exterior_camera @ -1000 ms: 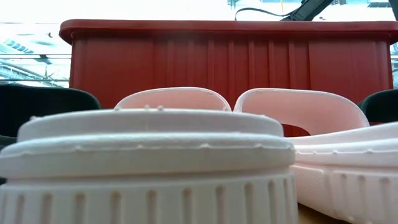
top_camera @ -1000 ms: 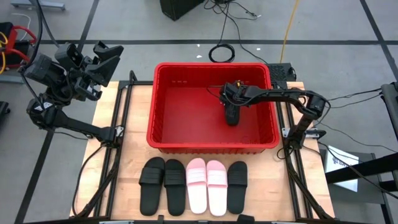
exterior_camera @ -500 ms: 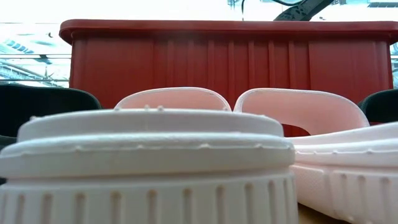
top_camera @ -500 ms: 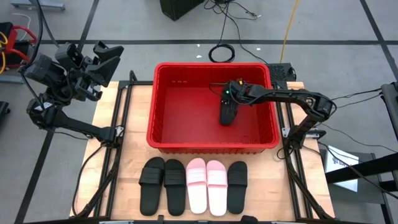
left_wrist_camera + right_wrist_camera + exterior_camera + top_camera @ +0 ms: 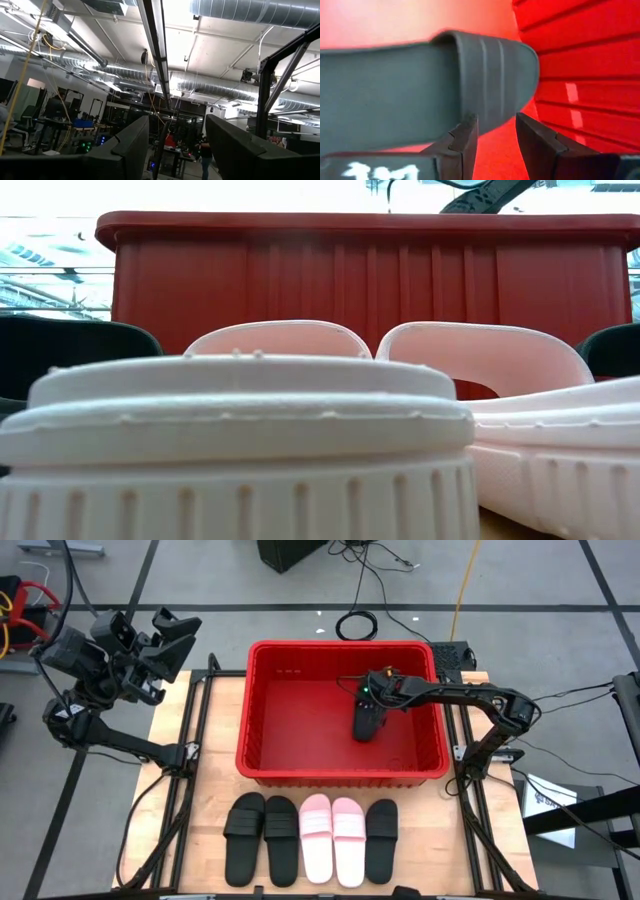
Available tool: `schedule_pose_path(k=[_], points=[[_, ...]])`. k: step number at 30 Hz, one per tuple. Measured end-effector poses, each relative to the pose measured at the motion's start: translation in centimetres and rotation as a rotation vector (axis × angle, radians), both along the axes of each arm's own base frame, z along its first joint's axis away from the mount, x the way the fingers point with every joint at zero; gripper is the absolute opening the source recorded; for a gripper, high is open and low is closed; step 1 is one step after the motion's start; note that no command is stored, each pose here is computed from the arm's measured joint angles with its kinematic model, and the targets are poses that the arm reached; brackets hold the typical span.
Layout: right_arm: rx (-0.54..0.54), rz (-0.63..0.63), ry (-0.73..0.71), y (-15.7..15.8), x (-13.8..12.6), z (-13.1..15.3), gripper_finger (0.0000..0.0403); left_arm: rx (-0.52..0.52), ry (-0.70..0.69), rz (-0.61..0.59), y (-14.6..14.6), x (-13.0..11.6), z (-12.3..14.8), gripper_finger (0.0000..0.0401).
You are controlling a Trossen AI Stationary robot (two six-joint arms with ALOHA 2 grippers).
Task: Pick and place slides into bin
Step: Put the black slide into the red bin
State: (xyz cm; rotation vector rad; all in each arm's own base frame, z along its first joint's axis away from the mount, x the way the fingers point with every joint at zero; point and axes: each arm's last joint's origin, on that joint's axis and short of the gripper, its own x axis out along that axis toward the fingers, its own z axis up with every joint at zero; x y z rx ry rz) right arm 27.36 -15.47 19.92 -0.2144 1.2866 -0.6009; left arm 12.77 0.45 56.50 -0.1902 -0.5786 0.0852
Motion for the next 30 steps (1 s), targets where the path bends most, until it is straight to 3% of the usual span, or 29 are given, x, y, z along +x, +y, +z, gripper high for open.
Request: schedule_pose_path(k=[8, 14, 16, 24, 30], points=[[-0.013, -0.039, -0.012, -0.1, 0.0, 0.0, 0.0125, 0.0, 0.0, 0.0, 0.0, 0.0, 0.0, 0.0202], [0.225, 0.086, -0.169, 0.7, 0.3, 0.6, 0.0125, -0.001, 0.001, -0.001, 0.0, 0.0, 0.0, 0.0202], [0.259, 0.096, -0.211, 0.8, 0.5, 0.8, 0.0125, -0.002, 0.001, -0.001, 0.0, 0.0, 0.0, 0.0202], [0.24, 0.097, -0.196, 0.8, 0.3, 0.2, 0.0125, -0.002, 0.001, -0.001, 0.0, 0.0, 0.0, 0.0202], [0.136, 0.021, -0.096, 0.8, -0.7, -1.1, 0.0125, -0.004, 0.005, -0.003, 0.0, 0.0, 0.0, 0.0202]])
